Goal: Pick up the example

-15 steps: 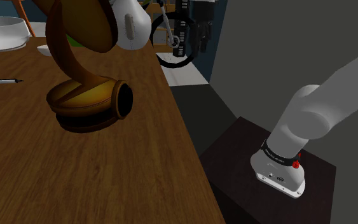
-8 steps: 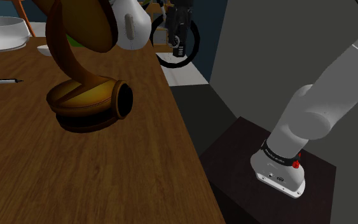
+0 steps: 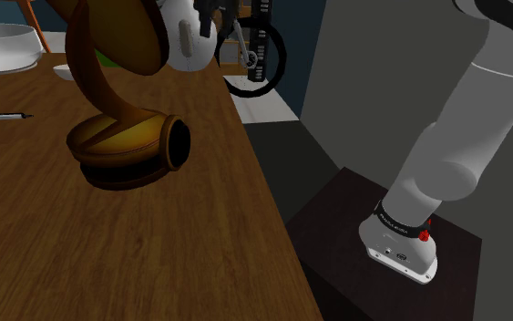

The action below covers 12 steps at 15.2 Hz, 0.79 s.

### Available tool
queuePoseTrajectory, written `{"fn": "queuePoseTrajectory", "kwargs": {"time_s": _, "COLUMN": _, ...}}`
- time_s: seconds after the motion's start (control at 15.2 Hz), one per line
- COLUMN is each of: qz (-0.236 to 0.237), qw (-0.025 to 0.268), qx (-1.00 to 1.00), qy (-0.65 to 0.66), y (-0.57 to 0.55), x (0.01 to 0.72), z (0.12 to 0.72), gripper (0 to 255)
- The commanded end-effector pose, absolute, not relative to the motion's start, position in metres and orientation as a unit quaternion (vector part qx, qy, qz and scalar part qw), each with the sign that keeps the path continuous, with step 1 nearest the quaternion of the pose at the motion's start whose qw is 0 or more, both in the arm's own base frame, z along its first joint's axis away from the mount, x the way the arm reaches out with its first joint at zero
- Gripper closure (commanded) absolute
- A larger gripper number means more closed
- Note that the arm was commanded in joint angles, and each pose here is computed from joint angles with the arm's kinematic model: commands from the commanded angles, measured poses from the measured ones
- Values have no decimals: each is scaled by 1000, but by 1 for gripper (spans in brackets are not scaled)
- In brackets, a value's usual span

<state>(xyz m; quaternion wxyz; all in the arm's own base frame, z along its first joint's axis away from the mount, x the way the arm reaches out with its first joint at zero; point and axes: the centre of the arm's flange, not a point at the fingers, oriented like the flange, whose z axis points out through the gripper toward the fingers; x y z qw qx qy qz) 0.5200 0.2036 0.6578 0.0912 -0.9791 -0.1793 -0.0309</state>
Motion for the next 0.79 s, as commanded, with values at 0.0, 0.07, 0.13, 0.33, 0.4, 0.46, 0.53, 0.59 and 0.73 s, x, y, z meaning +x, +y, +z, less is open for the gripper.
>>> {"fn": "queuePoseTrajectory", "kwargs": {"time_s": 0.0, "qz": -41, "qw": 100, "qx": -977, "qy": -186, "y": 214, "x": 537, "z": 672, "gripper": 0}}
{"fn": "queuePoseTrajectory", "kwargs": {"time_s": 0.07, "qz": -46, "qw": 104, "qx": -975, "qy": -190, "y": 221, "x": 544, "z": 678, "gripper": 0}}
{"fn": "queuePoseTrajectory", "kwargs": {"time_s": 0.13, "qz": -51, "qw": 108, "qx": -974, "qy": -193, "y": 228, "x": 550, "z": 685, "gripper": 0}}
{"fn": "queuePoseTrajectory", "kwargs": {"time_s": 0.33, "qz": -57, "qw": 113, "qx": -972, "qy": -198, "y": 236, "x": 559, "z": 688, "gripper": 0}}
{"fn": "queuePoseTrajectory", "kwargs": {"time_s": 0.4, "qz": -57, "qw": 113, "qx": -972, "qy": -198, "y": 236, "x": 559, "z": 683, "gripper": 0}}
{"fn": "queuePoseTrajectory", "kwargs": {"time_s": 0.46, "qz": -57, "qw": 113, "qx": -972, "qy": -198, "y": 236, "x": 559, "z": 678, "gripper": 0}}
{"fn": "queuePoseTrajectory", "kwargs": {"time_s": 0.53, "qz": -57, "qw": 113, "qx": -972, "qy": -198, "y": 236, "x": 559, "z": 672, "gripper": 0}}
{"fn": "queuePoseTrajectory", "kwargs": {"time_s": 0.59, "qz": -57, "qw": 113, "qx": -972, "qy": -198, "y": 236, "x": 559, "z": 667, "gripper": 0}}
{"fn": "queuePoseTrajectory", "kwargs": {"time_s": 0.73, "qz": -57, "qw": 113, "qx": -972, "qy": -198, "y": 236, "x": 559, "z": 653, "gripper": 0}}
